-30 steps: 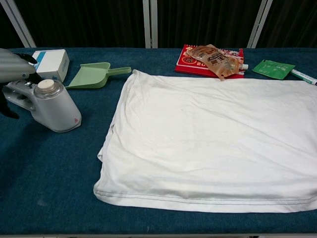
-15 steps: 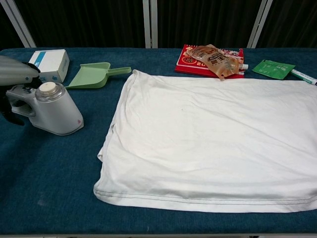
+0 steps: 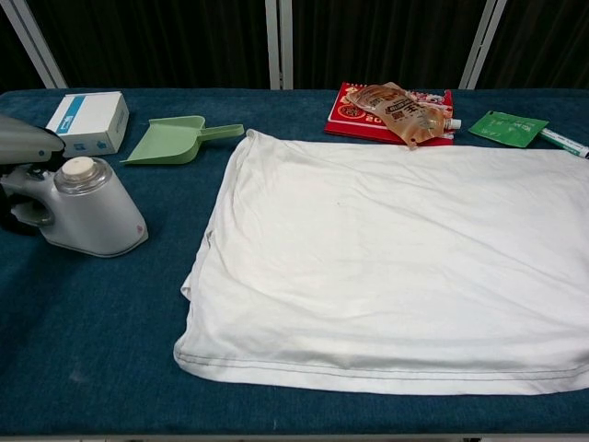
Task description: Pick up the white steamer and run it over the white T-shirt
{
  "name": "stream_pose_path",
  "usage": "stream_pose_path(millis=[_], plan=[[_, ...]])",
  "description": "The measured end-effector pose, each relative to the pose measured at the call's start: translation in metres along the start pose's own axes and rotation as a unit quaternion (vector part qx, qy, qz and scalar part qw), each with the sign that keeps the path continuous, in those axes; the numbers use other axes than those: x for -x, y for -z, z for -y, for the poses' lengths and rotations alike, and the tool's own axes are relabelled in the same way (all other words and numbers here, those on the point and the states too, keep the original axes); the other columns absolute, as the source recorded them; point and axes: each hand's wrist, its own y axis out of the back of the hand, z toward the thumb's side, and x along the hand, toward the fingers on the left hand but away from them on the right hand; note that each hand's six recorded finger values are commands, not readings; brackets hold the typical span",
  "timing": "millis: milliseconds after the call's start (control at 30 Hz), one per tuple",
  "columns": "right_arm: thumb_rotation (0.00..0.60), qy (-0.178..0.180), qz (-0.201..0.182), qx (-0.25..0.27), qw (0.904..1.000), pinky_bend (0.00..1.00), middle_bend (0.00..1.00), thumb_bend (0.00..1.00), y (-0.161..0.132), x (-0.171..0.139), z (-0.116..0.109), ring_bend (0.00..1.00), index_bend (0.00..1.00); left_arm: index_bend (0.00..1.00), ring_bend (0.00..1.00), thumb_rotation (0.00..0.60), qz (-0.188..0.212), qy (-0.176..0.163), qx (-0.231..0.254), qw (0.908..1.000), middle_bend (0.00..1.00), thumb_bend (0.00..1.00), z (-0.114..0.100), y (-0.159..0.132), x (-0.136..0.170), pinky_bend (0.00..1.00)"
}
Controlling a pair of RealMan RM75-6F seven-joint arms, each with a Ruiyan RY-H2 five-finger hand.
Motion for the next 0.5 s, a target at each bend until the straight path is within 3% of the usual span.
stream_pose_path(millis=[267,433,500], plan=[[0.600,0.002,0.001,0.002,1.0000,0.00,0.02,0.13,0.001,-0.001,0.000,0.00,0.00,0.67,0.61,0.600,0.000,0.015,0.010,0.9998,0.76,0.26,0.009,0.000,0.007,0.04],[0.600,0.002,0.000,0.004,1.0000,0.00,0.02,0.13,0.000,-0.002,-0.001,0.00,0.00,0.69,0.63,0.600,0.003,0.012,0.019,0.9997,0.79,0.36,0.010,0.000,0.011,0.43],[0.600,0.002,-0.001,0.004,1.0000,0.00,0.02,0.13,0.000,-0.002,-0.001,0.00,0.00,0.70,0.65,0.600,0.005,0.008,0.024,0.9997,0.81,0.39,0.009,-0.001,0.012,0.51]])
